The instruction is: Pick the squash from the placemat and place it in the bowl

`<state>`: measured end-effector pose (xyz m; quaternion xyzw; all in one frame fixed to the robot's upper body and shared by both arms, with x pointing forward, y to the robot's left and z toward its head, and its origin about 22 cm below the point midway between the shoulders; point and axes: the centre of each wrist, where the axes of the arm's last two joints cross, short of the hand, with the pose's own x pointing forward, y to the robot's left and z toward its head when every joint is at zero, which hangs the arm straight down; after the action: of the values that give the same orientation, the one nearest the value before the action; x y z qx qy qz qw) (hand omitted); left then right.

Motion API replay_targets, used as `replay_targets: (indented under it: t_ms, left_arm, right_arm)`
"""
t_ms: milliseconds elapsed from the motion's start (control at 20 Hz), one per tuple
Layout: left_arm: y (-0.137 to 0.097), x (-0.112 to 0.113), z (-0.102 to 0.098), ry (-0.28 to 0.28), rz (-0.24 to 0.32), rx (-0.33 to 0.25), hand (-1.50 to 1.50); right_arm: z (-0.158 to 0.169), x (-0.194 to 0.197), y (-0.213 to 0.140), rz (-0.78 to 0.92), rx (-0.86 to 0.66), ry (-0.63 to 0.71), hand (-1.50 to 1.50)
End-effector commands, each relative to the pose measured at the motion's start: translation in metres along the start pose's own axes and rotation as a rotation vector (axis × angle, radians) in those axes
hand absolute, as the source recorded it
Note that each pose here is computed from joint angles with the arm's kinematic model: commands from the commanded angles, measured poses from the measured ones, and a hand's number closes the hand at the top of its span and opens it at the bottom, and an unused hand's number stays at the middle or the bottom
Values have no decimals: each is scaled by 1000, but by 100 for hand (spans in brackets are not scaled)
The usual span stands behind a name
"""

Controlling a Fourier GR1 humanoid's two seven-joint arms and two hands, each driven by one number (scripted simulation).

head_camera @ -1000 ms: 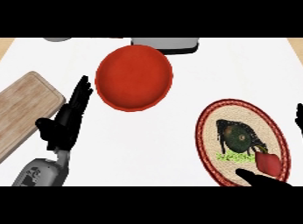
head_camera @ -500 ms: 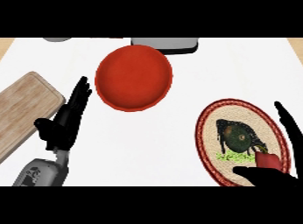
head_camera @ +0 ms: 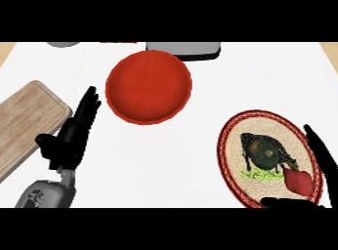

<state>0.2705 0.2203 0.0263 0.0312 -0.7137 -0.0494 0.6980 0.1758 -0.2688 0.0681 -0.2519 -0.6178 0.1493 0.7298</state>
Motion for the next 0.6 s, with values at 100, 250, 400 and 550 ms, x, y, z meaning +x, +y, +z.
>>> replay_targets:
  t_ms: [100, 250, 400, 550]
  left_arm:
    - [20, 2, -9, -10, 13, 8, 0]
    - [-21, 13, -1, -7, -1, 18, 0]
    - [-7, 11, 3, 7, -6, 3, 0]
    - [7, -8, -16, -2, 7, 4, 0]
  right_arm:
    - [2, 6, 9, -82, -2, -41, -150]
    - [-2, -12, 0, -110, 19, -56, -150]
    - [-6, -15, 20, -129, 31, -45, -150]
    - [3, 3, 16, -166, 33, -21, -150]
